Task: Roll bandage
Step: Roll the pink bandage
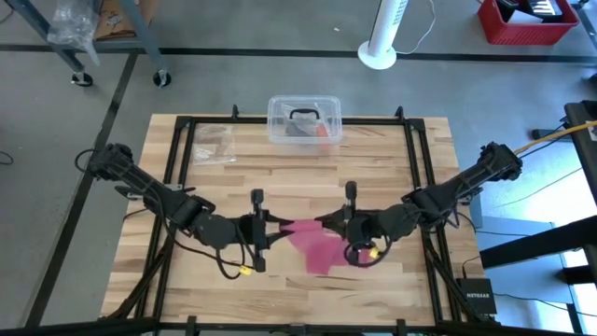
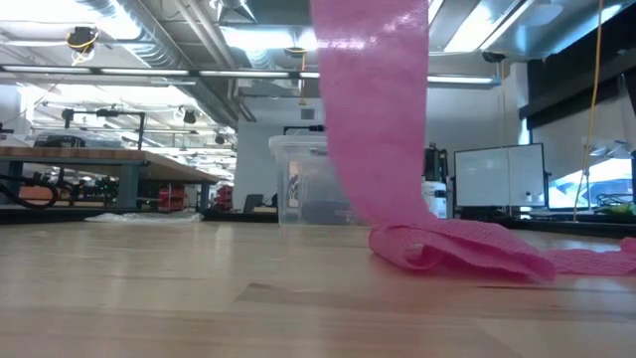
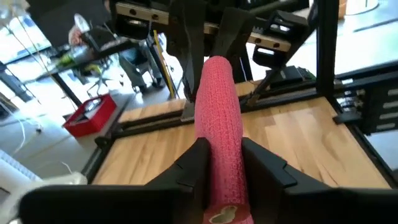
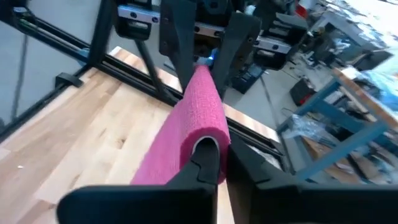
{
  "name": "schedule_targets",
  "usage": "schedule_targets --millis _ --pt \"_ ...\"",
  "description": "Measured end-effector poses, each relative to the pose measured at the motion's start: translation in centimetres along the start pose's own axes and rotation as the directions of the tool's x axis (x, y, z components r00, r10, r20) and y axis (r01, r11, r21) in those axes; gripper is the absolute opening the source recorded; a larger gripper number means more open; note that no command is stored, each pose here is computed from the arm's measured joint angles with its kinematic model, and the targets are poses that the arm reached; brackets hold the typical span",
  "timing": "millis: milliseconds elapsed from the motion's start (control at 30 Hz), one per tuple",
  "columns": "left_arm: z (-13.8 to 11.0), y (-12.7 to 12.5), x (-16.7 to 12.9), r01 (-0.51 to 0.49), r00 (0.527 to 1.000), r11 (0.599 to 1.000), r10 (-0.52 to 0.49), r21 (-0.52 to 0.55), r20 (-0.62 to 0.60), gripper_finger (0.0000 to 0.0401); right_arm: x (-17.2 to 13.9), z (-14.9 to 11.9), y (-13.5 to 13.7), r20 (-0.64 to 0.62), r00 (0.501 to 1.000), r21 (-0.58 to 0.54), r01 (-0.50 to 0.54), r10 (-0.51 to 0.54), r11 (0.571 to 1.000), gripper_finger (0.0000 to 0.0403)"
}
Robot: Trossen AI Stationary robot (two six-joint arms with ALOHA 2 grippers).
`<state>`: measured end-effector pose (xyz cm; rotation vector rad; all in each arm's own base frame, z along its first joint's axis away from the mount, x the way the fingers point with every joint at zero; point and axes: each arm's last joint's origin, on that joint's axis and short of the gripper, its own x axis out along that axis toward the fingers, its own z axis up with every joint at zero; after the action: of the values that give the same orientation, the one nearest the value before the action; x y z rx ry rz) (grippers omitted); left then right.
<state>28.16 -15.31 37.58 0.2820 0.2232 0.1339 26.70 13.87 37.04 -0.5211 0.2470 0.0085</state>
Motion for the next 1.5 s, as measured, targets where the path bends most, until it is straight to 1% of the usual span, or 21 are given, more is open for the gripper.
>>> schedule_targets --millis 67,167,267,333,433,533,600,667,733,867,967,1000,1033,1100,1133,1200,1233,1267,1333,1400,1500 --pt "0.4 0.6 -0.7 -0.002 1.000 1.000 0.002 -0.007 0.012 0.0119 -1.0 0.4 -0.1 -0.019 0.999 -0.014 0.032 -0.032 0.999 0.0014" --pt "1.0 1.4 -1.8 0.000 0.999 0.999 0.001 -0.042 0.036 0.0161 -2.8 1.2 -0.8 -0.006 0.996 -0.002 0.089 -0.089 0.996 0.0018" --pt "0.8 1.9 -2.4 -0.002 1.000 1.000 0.002 -0.030 0.004 0.0187 -4.4 1.3 -1.4 -0.009 0.993 -0.002 0.115 -0.115 0.993 0.0012" --pt "0.3 1.9 -2.3 -0.006 0.999 1.000 0.006 -0.016 -0.042 0.0193 -5.4 1.4 -2.1 0.005 0.992 0.019 0.125 -0.125 0.992 0.0012" --pt "-1.0 1.4 -0.9 -0.027 0.992 0.999 0.030 0.028 -0.120 0.0192 -6.7 1.7 -3.2 0.039 0.990 0.076 0.132 -0.135 0.988 0.0012" --pt "-2.4 0.5 1.2 -0.025 0.982 0.990 0.051 0.142 -0.182 0.0184 -7.6 1.7 -3.9 0.061 0.990 0.117 0.122 -0.129 0.986 0.0015" --pt "-3.2 -0.1 2.5 -0.015 0.977 0.969 0.067 0.246 -0.204 0.0178 -7.9 1.7 -4.2 0.070 0.989 0.125 0.120 -0.129 0.985 0.0016" --pt "-3.9 -0.7 3.7 -0.011 0.972 0.936 0.092 0.351 -0.215 0.0173 -8.1 1.7 -4.3 0.072 0.989 0.130 0.119 -0.130 0.984 0.0014" --pt "-4.3 -1.4 4.6 -0.003 0.972 0.903 0.104 0.429 -0.212 0.0169 -8.1 1.7 -4.3 0.070 0.989 0.139 0.118 -0.128 0.983 0.0012" --pt "-5.0 -2.5 6.1 0.012 0.974 0.838 0.114 0.546 -0.196 0.0163 -8.1 1.5 -4.2 0.052 0.991 0.139 0.112 -0.120 0.984 0.0014" --pt "-5.2 -3.0 6.7 0.009 0.976 0.809 0.121 0.587 -0.183 0.0159 -8.0 1.4 -4.1 0.039 0.993 0.144 0.108 -0.114 0.984 0.0016" --pt "-5.3 -3.0 6.7 0.007 0.976 0.813 0.121 0.583 -0.180 0.0158 -7.9 1.3 -4.0 0.035 0.993 0.141 0.107 -0.113 0.984 0.0016" --pt "-5.2 -3.2 6.7 -0.004 0.977 0.837 0.119 0.548 -0.175 0.0156 -7.9 1.3 -4.0 0.034 0.993 0.140 0.106 -0.112 0.985 0.0014" --pt "-4.9 -3.1 6.7 -0.056 0.981 0.923 0.121 0.380 -0.150 0.0155 -7.9 1.3 -4.1 0.032 0.992 0.142 0.115 -0.121 0.983 0.0013" --pt "-4.7 -2.8 6.6 -0.079 0.981 0.956 0.125 0.282 -0.146 0.0155 -7.9 1.3 -4.1 0.028 0.991 0.142 0.123 -0.128 0.982 0.0013" --pt "-4.7 -2.1 6.7 -0.120 0.978 0.986 0.137 0.114 -0.156 0.0155 -7.9 1.3 -4.1 0.024 0.990 0.141 0.131 -0.136 0.981 0.0014" --pt "-4.8 -1.9 6.8 -0.125 0.977 0.990 0.133 0.059 -0.165 0.0155 -7.9 1.3 -4.1 0.023 0.990 0.140 0.132 -0.136 0.981 0.0015" --pt "-4.9 -1.7 7.0 -0.106 0.978 0.994 0.107 0.016 -0.178 0.0155 -7.9 1.3 -4.1 0.023 0.990 0.139 0.132 -0.136 0.981 0.0015" --pt "-5.4 -1.5 7.8 -0.039 0.981 0.997 0.025 -0.072 -0.191 0.0155 -7.9 1.3 -4.1 0.022 0.990 0.136 0.132 -0.136 0.982 0.0015" --pt "-5.9 -1.4 8.5 0.012 0.978 0.992 -0.038 -0.126 -0.207 0.0155 -7.8 1.3 -4.0 0.021 0.991 0.120 0.133 -0.136 0.984 0.0013" --pt "-6.2 -1.0 9.0 0.016 0.976 0.986 -0.051 -0.167 -0.213 0.0155 -7.8 1.2 -4.0 0.019 0.991 0.108 0.132 -0.135 0.985 0.0013"
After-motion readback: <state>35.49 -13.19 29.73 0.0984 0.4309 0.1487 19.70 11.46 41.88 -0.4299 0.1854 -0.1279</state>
